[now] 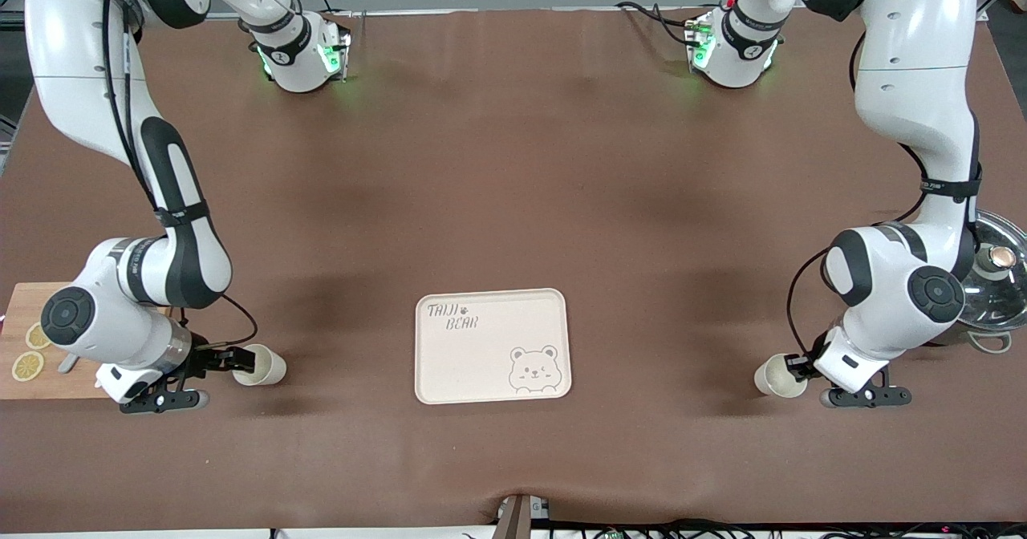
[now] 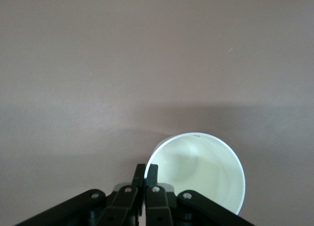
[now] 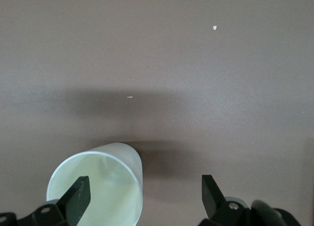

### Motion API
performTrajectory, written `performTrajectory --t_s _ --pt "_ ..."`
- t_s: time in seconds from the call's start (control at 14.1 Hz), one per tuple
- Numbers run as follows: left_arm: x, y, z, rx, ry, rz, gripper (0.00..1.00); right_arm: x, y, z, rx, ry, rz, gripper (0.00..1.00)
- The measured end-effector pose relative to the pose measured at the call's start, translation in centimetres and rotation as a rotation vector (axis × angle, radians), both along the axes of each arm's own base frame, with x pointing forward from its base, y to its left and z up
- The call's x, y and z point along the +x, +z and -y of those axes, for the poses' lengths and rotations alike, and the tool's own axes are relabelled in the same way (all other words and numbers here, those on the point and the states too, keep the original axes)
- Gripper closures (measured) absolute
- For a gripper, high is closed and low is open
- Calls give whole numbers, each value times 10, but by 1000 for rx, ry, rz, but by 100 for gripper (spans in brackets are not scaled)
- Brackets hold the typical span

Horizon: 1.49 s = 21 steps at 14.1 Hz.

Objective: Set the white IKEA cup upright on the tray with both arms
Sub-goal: 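Carry the cup with the left gripper onto the white tray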

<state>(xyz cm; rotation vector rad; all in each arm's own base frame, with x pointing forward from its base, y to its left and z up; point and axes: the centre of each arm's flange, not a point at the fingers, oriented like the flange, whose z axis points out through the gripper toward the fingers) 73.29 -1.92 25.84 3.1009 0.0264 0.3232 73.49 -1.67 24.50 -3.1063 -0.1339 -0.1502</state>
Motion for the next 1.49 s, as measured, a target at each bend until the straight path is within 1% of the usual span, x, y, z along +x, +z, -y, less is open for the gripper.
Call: performTrajectory --t_s 0.14,0.43,0.71,0.99,1.07,1.14,1.21,1.35,1.42,1.49 --pt "5 18 12 -6 -7 -24 96 0 -11 0 2 0 0 0" --pt "10 50 51 -24 69 -59 96 0 -16 -2 11 -5 -1 0" --pt "-3 55 133 -50 177 -85 96 0 -18 -3 12 -2 -5 0" --pt "-17 61 199 -80 289 -85 96 -1 -26 -4 13 2 -15 0" --pt "-21 63 214 -89 314 -83 96 -1 -27 -5 13 3 -16 7" --pt "-25 65 229 -98 335 -82 96 -1 -28 -5 13 3 -17 17" --pt "-30 67 245 -105 354 -82 96 -1 -28 -5 13 3 -17 31" --pt "-41 67 275 -117 389 -86 96 -1 -28 -6 14 4 -17 49" --pt "-46 66 288 -122 407 -89 96 -1 -28 -7 14 5 -16 62" --pt "-51 63 300 -123 423 -91 96 -1 -28 -7 14 5 -16 72"
